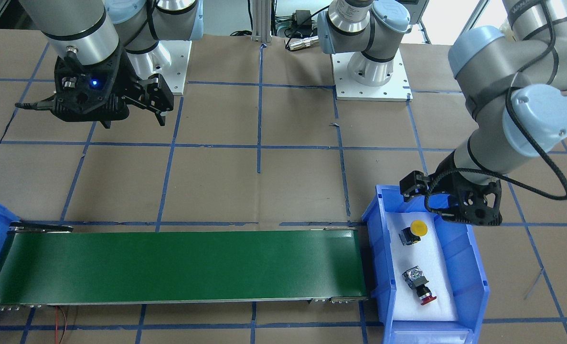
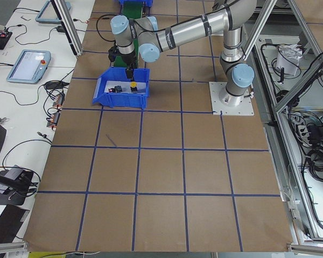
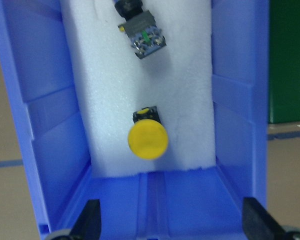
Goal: Transport two buttons from left to right
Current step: 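Lower the left gripper into the blue bin and grasp the yellow button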
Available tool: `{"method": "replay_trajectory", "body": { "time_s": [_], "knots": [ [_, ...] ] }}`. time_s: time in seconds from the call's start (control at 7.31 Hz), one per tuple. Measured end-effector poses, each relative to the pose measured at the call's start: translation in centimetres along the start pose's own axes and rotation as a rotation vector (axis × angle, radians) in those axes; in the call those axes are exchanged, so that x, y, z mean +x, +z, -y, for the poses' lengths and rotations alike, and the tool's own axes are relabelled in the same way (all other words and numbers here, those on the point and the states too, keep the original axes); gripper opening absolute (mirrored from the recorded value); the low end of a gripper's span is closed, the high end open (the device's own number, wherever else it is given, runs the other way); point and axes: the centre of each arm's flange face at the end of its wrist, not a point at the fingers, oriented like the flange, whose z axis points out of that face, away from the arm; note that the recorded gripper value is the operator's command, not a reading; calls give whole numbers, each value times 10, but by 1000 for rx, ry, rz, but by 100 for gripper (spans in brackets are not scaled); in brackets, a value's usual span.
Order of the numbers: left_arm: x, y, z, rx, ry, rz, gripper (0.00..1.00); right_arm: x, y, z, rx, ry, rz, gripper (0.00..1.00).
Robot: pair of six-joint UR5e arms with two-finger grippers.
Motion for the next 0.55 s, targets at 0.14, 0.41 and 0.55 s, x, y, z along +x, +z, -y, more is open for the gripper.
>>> {"method": "replay_trajectory", "body": {
  "time_s": [0.14, 0.41, 0.55],
  "knots": [
    [-2, 24, 8, -14, -5, -4, 96, 0, 0, 0, 0, 0, 0, 100],
    [-1, 59, 13, -35, -18, -9, 92, 0, 1, 0, -2, 0, 0, 100],
    [-2, 65, 14, -35, -21, -8, 66, 0, 1, 0, -3, 0, 0, 100]
  ]
}}
